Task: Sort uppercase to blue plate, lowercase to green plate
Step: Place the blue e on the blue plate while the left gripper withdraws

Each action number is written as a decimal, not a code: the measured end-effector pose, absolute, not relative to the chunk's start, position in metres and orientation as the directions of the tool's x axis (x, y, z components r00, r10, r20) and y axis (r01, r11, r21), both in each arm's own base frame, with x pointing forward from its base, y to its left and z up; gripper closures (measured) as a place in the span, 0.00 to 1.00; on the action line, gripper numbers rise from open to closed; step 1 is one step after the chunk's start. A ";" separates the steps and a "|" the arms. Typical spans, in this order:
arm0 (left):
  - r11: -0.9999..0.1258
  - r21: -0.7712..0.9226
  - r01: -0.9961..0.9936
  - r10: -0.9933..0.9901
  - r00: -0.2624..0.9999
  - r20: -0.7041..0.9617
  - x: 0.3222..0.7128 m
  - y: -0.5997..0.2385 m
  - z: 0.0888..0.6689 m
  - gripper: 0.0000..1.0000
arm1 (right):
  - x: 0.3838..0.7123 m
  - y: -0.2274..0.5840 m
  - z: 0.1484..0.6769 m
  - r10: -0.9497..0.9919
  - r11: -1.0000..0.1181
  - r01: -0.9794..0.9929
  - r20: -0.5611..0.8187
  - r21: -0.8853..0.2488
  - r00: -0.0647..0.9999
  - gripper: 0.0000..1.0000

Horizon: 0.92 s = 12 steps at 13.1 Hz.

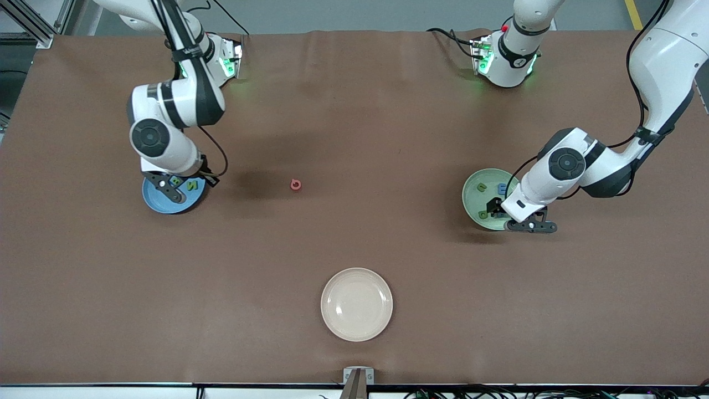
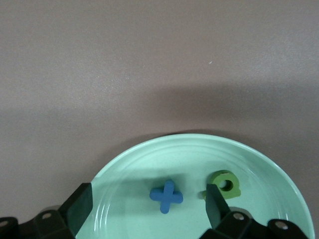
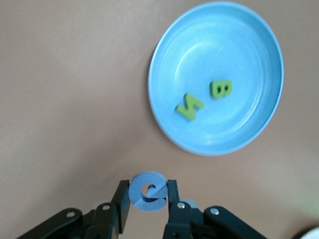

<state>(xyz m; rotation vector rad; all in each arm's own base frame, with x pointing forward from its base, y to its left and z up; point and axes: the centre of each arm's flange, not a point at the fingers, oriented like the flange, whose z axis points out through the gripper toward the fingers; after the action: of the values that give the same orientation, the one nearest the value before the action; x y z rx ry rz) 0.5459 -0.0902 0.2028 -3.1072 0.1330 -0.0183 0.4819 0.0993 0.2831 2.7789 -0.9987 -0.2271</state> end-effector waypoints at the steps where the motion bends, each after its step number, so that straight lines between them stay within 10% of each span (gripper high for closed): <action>1: -0.996 -0.032 -0.084 -0.084 0.996 0.011 0.546 -0.089 0.203 0.00 | 0.479 0.076 0.276 -0.622 -0.775 -0.599 -0.081 0.199 0.779 0.66; 12: -0.978 0.136 -0.156 -0.160 0.987 -0.021 0.558 -0.053 0.295 0.00 | 0.414 -0.017 0.209 -0.538 -0.839 -0.527 -0.063 0.133 0.841 0.66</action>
<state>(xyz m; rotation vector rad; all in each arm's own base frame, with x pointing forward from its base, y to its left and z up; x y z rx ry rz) 0.5579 -0.0527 0.2951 -3.2650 0.2603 0.0514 0.4142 -0.0171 0.2089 2.9076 -0.8436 -0.1477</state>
